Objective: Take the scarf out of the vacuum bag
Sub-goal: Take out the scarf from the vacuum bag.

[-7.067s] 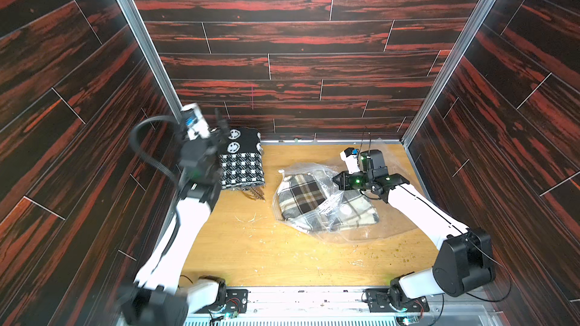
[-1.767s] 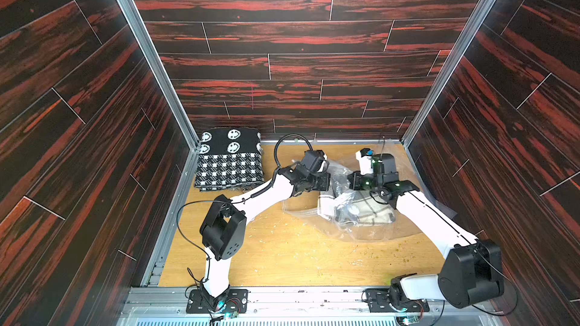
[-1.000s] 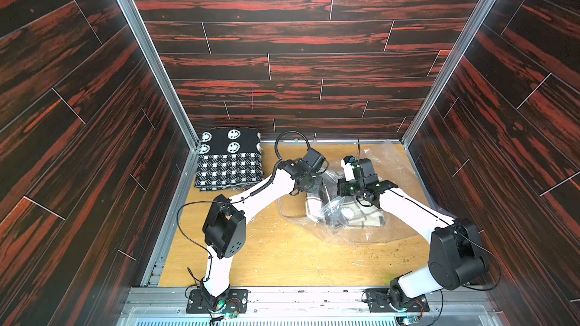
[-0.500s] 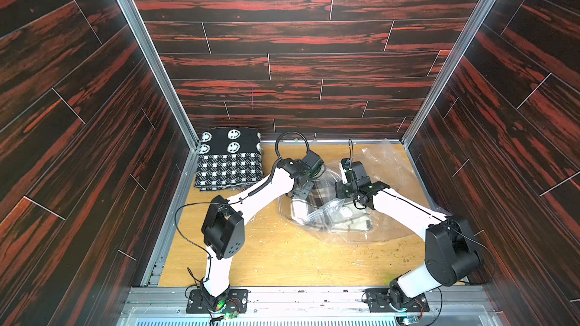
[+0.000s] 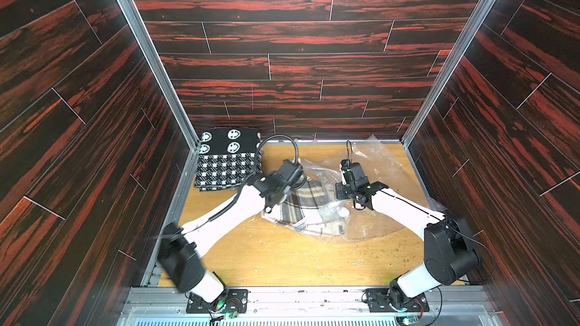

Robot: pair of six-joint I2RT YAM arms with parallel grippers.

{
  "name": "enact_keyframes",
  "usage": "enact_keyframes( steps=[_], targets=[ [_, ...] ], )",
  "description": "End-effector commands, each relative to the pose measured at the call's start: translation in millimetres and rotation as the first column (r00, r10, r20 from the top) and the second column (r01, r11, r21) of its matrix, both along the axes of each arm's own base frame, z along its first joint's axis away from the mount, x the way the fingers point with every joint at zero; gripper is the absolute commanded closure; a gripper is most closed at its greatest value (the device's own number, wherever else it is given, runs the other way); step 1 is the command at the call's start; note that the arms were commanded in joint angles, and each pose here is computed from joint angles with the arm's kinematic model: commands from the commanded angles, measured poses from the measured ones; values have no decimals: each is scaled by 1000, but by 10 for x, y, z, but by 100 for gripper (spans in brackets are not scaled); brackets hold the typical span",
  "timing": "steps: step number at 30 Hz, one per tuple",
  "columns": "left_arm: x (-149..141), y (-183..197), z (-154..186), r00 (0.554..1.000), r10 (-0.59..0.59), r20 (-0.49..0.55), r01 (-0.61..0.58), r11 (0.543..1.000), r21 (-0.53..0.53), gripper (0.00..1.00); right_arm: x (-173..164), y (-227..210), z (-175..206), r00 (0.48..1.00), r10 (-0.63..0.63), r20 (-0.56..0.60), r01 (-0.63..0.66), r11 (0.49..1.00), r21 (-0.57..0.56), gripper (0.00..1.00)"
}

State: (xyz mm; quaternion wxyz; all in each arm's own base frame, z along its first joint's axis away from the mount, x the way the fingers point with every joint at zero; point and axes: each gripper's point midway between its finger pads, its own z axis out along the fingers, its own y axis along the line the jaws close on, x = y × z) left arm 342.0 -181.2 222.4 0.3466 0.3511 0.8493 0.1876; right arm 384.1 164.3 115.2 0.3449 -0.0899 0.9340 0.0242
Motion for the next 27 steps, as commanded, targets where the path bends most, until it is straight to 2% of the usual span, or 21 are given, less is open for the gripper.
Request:
enact_keyframes(
  steps=[1,3,5,10,14,18,21,27],
  targets=[
    [153,105,679,967,19,255,5,996,-91,100,10,-17,-56,1000,-5,-10,5,1000,-23,100],
    [125,119,823,961,14,276,32,987,-161,100,10,14,-35,1000,2,-5,-2,1000,-17,100],
    [60,92,953,952,-45,303,108,975,-192,100,19,46,-10,1000,7,2,-7,1000,-19,100],
    [-94,125,1143,909,-200,365,259,959,-120,100,26,65,0,1000,7,2,-7,1000,-27,100],
    [-153,371,1333,903,-178,390,246,960,-131,100,23,67,-14,1000,9,-1,-9,1000,-26,100],
    [-234,646,1522,878,-154,453,226,968,-110,100,8,75,-43,1000,12,-9,-12,1000,-21,100],
    [-326,781,1570,865,-197,462,260,963,-75,100,0,67,-61,1000,11,-11,-11,1000,-22,100],
    [-377,1074,1749,847,-138,513,213,973,-90,100,-1,63,-55,1000,9,-9,-10,1000,-25,100]
  ],
)
